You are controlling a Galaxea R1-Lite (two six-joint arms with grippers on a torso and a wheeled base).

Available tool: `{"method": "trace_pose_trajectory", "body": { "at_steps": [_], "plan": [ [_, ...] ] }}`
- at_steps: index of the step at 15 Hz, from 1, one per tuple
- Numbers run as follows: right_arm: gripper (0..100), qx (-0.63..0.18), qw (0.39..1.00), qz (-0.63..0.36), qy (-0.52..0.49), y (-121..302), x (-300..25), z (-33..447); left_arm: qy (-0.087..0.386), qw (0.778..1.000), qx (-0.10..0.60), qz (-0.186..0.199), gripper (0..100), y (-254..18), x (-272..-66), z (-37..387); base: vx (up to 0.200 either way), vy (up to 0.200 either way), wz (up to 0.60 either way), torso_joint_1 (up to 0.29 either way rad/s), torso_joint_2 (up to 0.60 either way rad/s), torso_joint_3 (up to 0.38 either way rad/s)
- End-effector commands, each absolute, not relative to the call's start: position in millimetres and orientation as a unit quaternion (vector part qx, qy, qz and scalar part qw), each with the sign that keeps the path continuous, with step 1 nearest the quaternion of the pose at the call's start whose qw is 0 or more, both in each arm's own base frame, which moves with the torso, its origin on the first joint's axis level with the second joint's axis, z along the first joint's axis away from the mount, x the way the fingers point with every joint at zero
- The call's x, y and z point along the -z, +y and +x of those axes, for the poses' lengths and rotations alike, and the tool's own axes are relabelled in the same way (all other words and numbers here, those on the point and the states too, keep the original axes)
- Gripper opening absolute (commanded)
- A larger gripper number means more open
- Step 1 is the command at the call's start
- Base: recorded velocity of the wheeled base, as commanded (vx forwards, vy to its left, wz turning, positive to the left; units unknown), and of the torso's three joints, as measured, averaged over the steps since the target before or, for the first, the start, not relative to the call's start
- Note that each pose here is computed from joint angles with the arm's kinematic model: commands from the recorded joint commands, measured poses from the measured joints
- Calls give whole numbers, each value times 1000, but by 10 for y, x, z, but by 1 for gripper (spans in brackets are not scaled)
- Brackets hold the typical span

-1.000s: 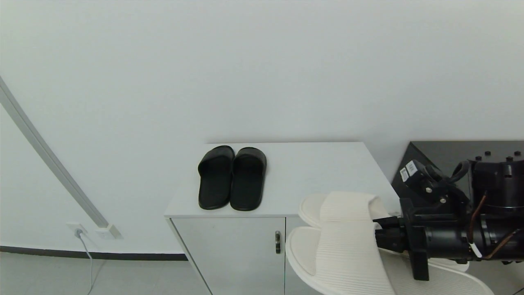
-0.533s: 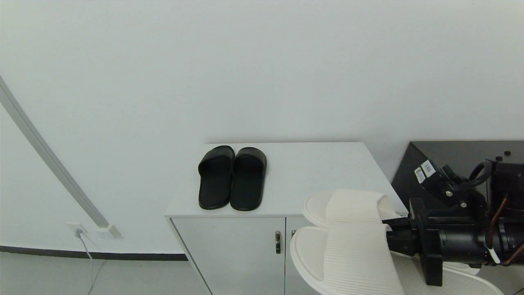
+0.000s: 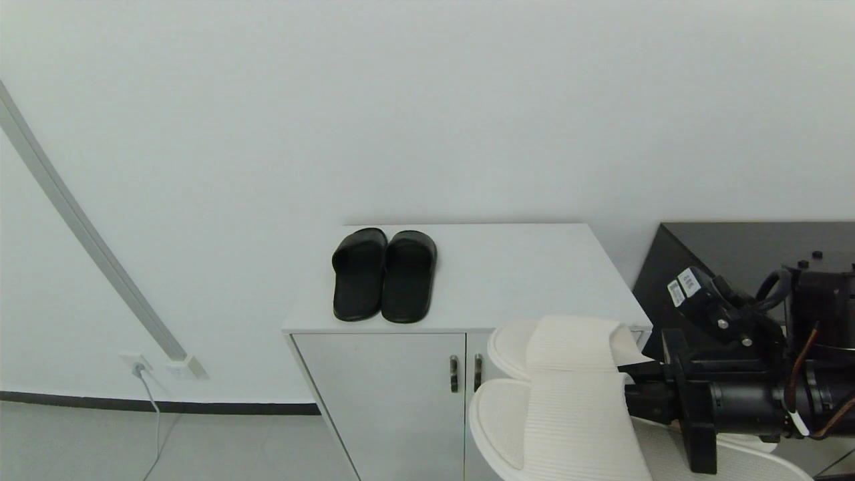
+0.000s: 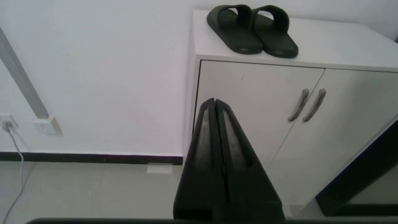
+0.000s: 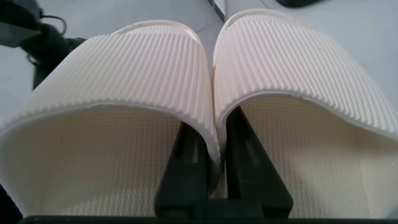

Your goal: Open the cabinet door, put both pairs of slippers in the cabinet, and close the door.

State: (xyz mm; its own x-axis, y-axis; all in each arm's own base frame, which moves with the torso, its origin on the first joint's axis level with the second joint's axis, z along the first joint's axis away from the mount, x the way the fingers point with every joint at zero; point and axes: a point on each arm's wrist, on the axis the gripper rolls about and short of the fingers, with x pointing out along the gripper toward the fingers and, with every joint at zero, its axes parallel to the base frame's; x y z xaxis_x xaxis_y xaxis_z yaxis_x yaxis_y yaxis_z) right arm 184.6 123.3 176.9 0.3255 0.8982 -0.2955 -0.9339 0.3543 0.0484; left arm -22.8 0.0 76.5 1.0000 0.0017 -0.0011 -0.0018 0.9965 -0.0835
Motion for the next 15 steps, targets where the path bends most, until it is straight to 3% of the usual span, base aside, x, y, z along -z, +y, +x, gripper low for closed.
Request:
{"method": "trace_pose_trajectory", "body": {
  "at_steps": [1,10,15],
  "plan": [
    [0,-566,810,-65,140,1242,-1750,1850,0,999,-1,-42,0,0,-764,-228,0,0,0,0,0,0],
    [0,-577,801,-68,146,1317,-1722,1824,1,999,-2,-42,0,0,-762,-228,0,0,0,0,0,0],
    [0,-578,799,-67,150,1306,-1694,1805,0,999,-2,-41,0,0,-764,-228,0,0,0,-134,296,164]
  ]
}}
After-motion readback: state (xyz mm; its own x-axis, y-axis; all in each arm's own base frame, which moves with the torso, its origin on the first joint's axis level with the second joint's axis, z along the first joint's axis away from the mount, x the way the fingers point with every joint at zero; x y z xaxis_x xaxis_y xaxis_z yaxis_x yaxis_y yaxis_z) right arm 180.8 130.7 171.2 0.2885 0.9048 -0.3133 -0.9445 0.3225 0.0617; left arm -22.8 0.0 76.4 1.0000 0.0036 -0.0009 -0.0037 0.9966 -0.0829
